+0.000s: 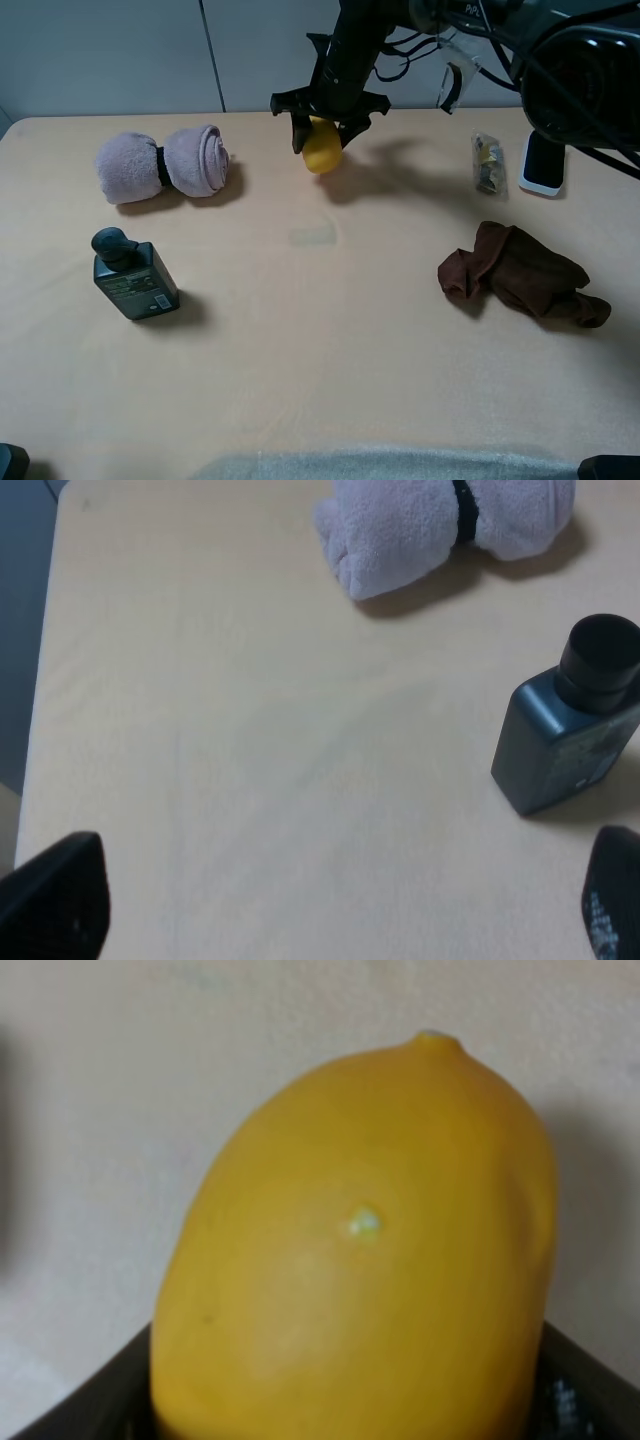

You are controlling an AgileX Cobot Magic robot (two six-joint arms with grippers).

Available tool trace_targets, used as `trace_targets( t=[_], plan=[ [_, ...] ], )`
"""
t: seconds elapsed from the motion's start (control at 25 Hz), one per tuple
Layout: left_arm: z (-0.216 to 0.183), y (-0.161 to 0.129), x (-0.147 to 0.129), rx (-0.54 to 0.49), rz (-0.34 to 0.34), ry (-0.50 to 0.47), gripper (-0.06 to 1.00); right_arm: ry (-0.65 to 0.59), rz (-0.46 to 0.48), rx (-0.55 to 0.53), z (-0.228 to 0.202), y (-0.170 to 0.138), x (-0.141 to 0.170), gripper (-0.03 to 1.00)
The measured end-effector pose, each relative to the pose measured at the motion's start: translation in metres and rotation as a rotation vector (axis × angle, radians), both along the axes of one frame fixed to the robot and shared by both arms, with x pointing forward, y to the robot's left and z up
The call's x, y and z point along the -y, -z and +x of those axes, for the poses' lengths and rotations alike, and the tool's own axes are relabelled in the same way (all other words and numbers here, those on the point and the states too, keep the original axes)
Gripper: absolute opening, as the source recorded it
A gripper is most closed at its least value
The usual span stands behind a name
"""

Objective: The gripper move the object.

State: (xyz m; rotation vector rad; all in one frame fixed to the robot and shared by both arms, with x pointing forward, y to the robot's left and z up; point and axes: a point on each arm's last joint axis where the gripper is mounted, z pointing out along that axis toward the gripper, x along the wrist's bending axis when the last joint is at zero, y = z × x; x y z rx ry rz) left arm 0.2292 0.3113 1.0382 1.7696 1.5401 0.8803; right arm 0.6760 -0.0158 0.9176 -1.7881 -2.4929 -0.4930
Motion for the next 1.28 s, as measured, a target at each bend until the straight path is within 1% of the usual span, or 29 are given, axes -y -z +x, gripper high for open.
trace_targets(
  t=[0.36, 0.52, 0.96, 1.12, 1.28],
  plan=[
    [0.000, 0.000, 0.000, 0.000, 0.000, 0.000, 0.94, -0.022, -0.035, -0.020, -0.010, -0.033, 0.007, 0.46],
    [0.000, 0.000, 0.000, 0.000, 0.000, 0.000, 0.94, -0.031, -0.060, -0.030, -0.013, -0.042, 0.011, 0.46],
    [0.000, 0.000, 0.000, 0.000, -0.005, -0.003, 0.94, -0.033, -0.033, 0.031, -0.018, -0.077, 0.014, 0.46],
    [0.000, 0.000, 0.000, 0.000, -0.005, -0.003, 0.94, -0.033, -0.031, 0.034, -0.025, -0.088, 0.019, 0.46],
    [0.000, 0.000, 0.000, 0.000, 0.000, 0.000, 0.94, -0.034, -0.046, 0.010, -0.037, -0.093, 0.026, 0.46]
  ],
)
